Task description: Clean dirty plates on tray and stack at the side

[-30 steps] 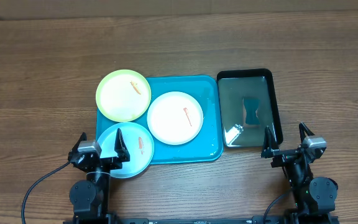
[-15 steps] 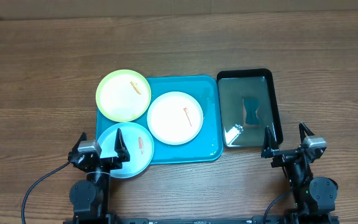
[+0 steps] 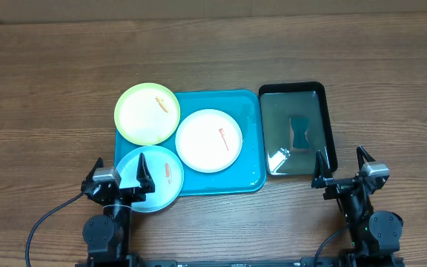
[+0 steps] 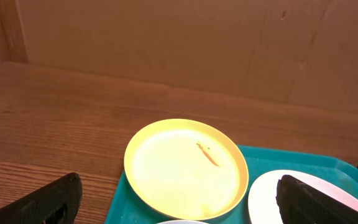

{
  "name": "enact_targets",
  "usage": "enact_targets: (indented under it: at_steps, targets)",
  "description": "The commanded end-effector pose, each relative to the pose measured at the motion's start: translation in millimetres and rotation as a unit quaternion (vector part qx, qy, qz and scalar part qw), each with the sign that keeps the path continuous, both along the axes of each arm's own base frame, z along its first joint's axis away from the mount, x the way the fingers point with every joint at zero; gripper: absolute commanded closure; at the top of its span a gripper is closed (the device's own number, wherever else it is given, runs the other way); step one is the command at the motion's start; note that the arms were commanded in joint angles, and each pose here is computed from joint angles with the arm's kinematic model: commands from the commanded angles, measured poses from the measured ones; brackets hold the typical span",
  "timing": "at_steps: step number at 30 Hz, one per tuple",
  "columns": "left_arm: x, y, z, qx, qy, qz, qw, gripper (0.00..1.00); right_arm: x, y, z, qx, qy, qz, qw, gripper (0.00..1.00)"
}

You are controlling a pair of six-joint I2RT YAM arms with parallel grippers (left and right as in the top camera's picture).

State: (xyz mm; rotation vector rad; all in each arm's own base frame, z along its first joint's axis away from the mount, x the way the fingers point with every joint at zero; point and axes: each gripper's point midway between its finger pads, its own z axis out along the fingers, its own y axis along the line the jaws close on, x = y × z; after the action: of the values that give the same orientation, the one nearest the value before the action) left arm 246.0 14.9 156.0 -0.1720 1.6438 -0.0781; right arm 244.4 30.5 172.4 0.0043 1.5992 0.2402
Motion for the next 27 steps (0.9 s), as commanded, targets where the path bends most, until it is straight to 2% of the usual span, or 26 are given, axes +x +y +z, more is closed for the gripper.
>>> enact_targets:
  at_steps: [1, 27]
  targets:
    - [-0.2, -1.3, -0.5, 0.006, -0.001, -0.002, 1.000, 0.00, 0.0, -0.1, -1.7, -0.002, -0.002, -0.001, 1.000, 0.00]
    - [-0.1, -3.7, -0.5, 0.006, -0.001, -0.007, 1.000, 0.00, 0.0, -0.1, -1.7, -0.002, -0.002, -0.001, 1.000, 0.00]
